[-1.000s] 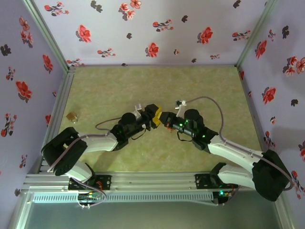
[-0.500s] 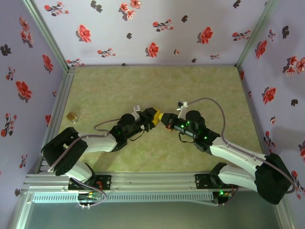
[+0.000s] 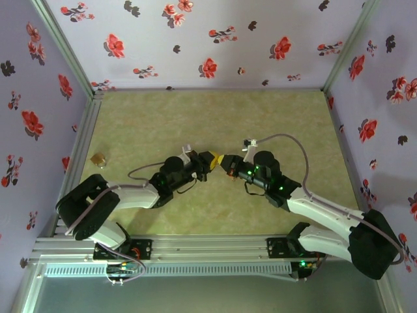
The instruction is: Unlock with the key
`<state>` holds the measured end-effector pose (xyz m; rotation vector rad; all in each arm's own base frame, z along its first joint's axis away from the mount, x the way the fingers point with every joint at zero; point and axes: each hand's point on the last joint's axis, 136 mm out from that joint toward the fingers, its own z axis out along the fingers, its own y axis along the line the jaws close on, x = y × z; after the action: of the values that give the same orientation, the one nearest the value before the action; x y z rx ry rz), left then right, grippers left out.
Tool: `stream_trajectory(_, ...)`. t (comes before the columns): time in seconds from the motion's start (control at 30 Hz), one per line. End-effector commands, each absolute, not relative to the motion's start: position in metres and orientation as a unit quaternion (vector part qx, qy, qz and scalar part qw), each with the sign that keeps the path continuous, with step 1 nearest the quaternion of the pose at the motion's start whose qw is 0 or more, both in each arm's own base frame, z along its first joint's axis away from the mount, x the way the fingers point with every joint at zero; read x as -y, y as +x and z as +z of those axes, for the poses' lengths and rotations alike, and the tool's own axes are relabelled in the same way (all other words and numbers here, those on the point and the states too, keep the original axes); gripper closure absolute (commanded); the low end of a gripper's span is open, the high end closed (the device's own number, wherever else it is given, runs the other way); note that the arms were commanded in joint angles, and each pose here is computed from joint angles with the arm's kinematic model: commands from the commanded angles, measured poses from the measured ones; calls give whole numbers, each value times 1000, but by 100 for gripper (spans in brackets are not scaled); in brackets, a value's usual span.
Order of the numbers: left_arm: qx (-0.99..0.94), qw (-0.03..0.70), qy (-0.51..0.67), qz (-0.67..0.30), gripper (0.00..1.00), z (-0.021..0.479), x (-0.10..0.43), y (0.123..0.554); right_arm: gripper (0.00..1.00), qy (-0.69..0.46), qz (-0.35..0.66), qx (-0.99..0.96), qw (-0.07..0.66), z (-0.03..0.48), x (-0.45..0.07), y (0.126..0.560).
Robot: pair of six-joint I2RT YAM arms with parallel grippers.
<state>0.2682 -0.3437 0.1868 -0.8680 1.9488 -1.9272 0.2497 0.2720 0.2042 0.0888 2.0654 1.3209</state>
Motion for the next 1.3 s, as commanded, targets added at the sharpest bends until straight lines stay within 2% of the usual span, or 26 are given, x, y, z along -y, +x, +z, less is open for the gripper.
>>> stream_trajectory(0.0,-663,156,-274,-679,100,205,338,266,100,34,502,-789,352,208,-264,253)
stream_trajectory(0.07,-669,170,-267,-673,100,207,336,266,99,42,512,-783,349,211,-264,253)
stream_trajectory(0.17,-681,225,-246,-652,100,215,324,269,60,72,549,-759,342,219,-263,251)
stream_trajectory(0.2,-684,249,-236,-643,100,221,320,270,53,85,566,-747,338,222,-263,249)
stream_trajectory(0.27,-690,316,-197,-621,100,237,309,271,46,101,605,-718,330,230,-266,245)
stream_trajectory(0.33,-701,361,-171,-591,100,248,302,270,43,107,625,-701,325,235,-270,239)
stream_trajectory(0.43,-701,393,-148,-576,100,259,299,268,41,102,647,-685,320,242,-279,231)
stream_trajectory(0.6,-698,395,-153,-578,100,253,299,268,40,91,682,-648,326,258,-288,223)
stream_trajectory(0.83,-685,402,-151,-588,100,259,304,264,42,82,691,-649,309,250,-307,221)
stream_trajectory(1.27,-680,405,-150,-593,100,256,306,259,67,86,711,-628,304,252,-315,226)
